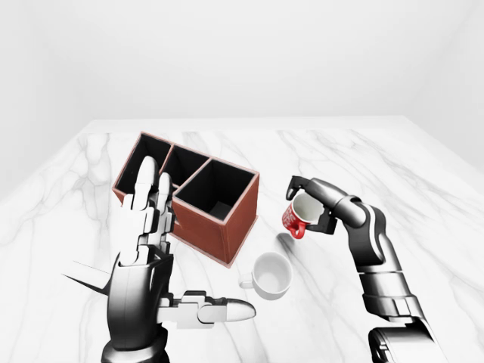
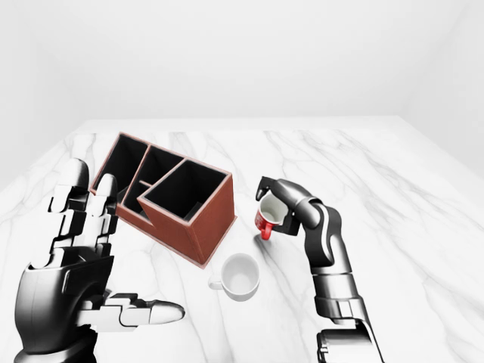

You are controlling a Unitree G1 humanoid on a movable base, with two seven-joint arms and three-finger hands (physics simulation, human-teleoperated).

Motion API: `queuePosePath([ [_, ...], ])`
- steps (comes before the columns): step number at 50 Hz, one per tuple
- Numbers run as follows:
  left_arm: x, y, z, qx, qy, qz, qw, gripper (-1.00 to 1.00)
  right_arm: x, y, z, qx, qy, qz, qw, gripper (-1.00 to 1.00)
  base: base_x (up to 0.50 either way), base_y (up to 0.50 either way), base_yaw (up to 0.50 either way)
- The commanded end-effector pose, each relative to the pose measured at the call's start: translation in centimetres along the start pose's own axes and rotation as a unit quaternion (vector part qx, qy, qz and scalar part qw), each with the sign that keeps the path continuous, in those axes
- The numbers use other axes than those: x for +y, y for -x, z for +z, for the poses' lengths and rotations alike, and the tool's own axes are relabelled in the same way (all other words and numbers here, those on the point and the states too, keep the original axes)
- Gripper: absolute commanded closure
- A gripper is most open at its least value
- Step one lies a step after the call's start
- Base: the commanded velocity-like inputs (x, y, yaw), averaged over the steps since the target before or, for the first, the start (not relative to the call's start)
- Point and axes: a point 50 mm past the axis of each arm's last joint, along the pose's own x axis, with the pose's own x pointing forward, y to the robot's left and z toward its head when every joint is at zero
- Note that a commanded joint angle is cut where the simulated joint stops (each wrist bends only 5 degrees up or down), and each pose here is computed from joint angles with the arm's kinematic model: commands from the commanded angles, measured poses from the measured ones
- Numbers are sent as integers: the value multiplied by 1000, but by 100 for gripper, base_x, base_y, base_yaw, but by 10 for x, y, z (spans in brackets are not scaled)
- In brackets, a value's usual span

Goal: Pick up the red mug and place it to the right of the caddy.

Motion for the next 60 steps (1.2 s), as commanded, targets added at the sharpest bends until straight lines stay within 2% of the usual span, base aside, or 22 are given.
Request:
queuePosePath([
  [1,1,-7,5,-28,2,6,1000,-100,4,-19,14,-6,6,14,1000,100,0,0,0],
  [3,1,-7,5,-29,2,6,1000,-100,4,-22,20,-16,-1,4,1000,100,0,0,0],
  [6,2,-6,4,-26,1,7,1000,-100,14,-21,21,-18,1,13,1000,100,0,0,0],
  [22,3,-6,4,-23,-1,8,1000,-100,26,-26,22,-13,0,28,1000,100,0,0,0],
  [37,2,-6,4,-23,-2,7,1000,-100,24,-30,19,-11,-18,19,1000,100,0,0,0],
  [60,3,-6,3,-21,-2,7,1000,-100,32,-33,31,-21,0,29,999,100,0,0,0],
])
